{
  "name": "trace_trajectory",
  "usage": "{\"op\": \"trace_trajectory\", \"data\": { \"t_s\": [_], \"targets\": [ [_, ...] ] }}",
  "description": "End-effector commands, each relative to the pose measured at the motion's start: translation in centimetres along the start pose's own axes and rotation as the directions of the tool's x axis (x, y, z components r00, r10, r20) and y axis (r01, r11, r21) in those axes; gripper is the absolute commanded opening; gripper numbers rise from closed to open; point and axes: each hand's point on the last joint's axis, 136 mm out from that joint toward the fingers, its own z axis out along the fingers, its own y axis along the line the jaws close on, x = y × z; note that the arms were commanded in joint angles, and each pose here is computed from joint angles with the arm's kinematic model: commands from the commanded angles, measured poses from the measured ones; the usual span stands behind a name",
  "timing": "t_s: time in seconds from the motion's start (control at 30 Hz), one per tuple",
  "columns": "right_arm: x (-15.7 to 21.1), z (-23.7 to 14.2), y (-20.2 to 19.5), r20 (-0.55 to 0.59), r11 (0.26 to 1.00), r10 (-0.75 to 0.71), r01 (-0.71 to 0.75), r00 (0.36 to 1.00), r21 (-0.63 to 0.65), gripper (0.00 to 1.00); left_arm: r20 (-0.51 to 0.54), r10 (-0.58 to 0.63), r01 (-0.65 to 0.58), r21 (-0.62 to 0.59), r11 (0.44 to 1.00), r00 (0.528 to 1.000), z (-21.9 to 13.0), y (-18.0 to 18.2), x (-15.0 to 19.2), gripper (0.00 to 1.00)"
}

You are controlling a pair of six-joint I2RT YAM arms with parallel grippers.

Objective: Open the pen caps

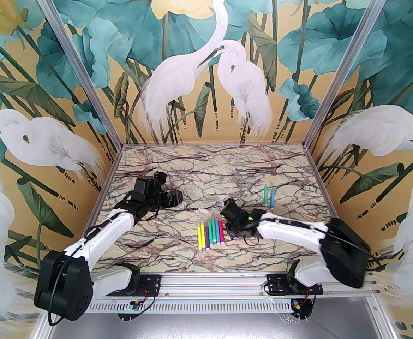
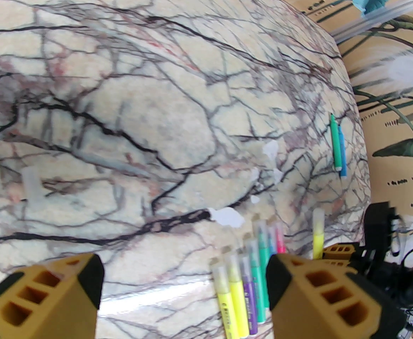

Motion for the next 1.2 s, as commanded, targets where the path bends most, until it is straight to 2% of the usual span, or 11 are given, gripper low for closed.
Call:
{"op": "trace_trajectory", "data": {
  "t_s": [0.0, 0.2, 0.67, 0.9, 1.17],
  "targets": [
    [-2.6, -1.7, 1.0, 0.155, 0.997, 0.001, 0.011, 0.988, -0.079, 0.16, 0.005, 0.028, -0.028, 0.100, 0.995, 1.000, 0.1, -3.0, -1.0, 0.81],
    [-4.5, -4.4, 1.9, 0.275, 0.986, 0.001, 0.045, 0.961, -0.161, 0.17, -0.002, 0.073, -0.070, 0.239, 0.968, 0.997, 0.2, -6.8, -0.7, 0.81],
    [-6.7, -6.1, 4.3, 0.356, 0.960, -0.024, 0.122, 0.934, -0.253, 0.17, -0.003, 0.158, -0.130, 0.551, 0.824, 0.987, -1.7, -14.0, 0.3, 0.80],
    [-7.9, -7.1, 5.5, 0.380, 0.944, -0.038, 0.158, 0.924, -0.291, 0.17, -0.009, 0.180, -0.139, 0.599, 0.788, 0.984, -1.6, -15.8, 0.8, 0.77],
    [-8.6, -7.5, 6.9, 0.391, 0.927, -0.049, 0.188, 0.919, -0.325, 0.17, -0.028, 0.193, -0.136, 0.613, 0.778, 0.981, -0.6, -17.1, 0.8, 0.74]
  ]
}}
